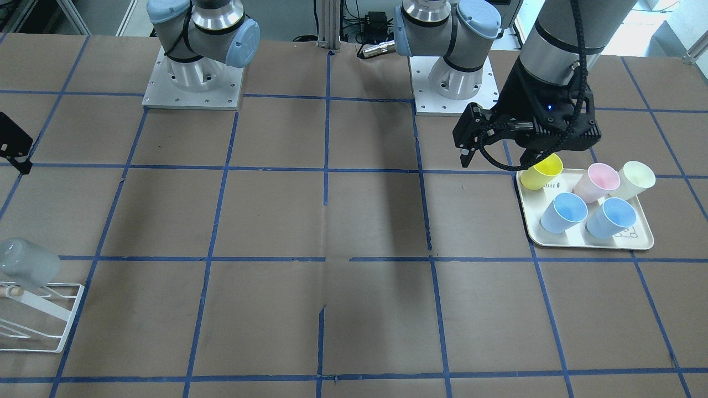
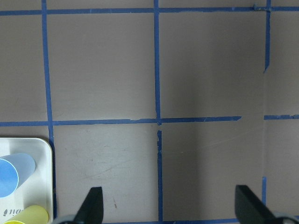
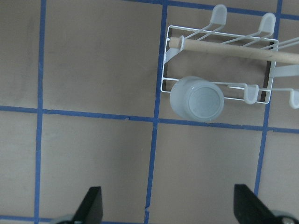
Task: Transfer IKEA cup to right arm and place on rack
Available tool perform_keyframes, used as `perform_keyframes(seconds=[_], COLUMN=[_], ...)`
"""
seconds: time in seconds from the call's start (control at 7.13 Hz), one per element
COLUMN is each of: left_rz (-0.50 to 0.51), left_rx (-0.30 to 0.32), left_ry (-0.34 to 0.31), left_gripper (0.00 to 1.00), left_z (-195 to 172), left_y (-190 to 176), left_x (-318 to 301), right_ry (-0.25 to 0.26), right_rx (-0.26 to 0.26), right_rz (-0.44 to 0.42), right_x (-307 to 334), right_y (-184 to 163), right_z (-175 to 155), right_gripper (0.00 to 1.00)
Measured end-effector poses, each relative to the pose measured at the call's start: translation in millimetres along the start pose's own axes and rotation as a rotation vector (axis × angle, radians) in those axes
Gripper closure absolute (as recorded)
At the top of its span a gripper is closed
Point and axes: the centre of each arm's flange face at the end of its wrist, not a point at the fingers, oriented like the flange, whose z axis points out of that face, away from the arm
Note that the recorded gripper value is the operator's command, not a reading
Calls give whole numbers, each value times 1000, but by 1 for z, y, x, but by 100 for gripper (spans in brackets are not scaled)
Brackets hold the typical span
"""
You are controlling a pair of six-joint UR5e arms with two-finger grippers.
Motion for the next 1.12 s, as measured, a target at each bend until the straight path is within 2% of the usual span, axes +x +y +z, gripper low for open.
perform_keyframes(seconds=[0.28, 0.56, 0.7, 1.12], left_rz=[13, 19, 19, 20], left_rx=[1, 2, 2, 1], left_ry=[-1, -1, -1, -1], left_gripper=[0, 0, 0, 0], left_z=[-1, -1, -1, -1], left_y=[1, 1, 1, 1], left_x=[-3, -4, -4, -4], right_ry=[-16, -19, -19, -24], right_rx=[-24, -26, -26, -30], right_rz=[7, 32, 43, -11], right_x=[-11, -42, -72, -184], right_y=[13, 7, 3, 2], right_z=[-11, -16, -18, -22], right_gripper=[0, 0, 0, 0])
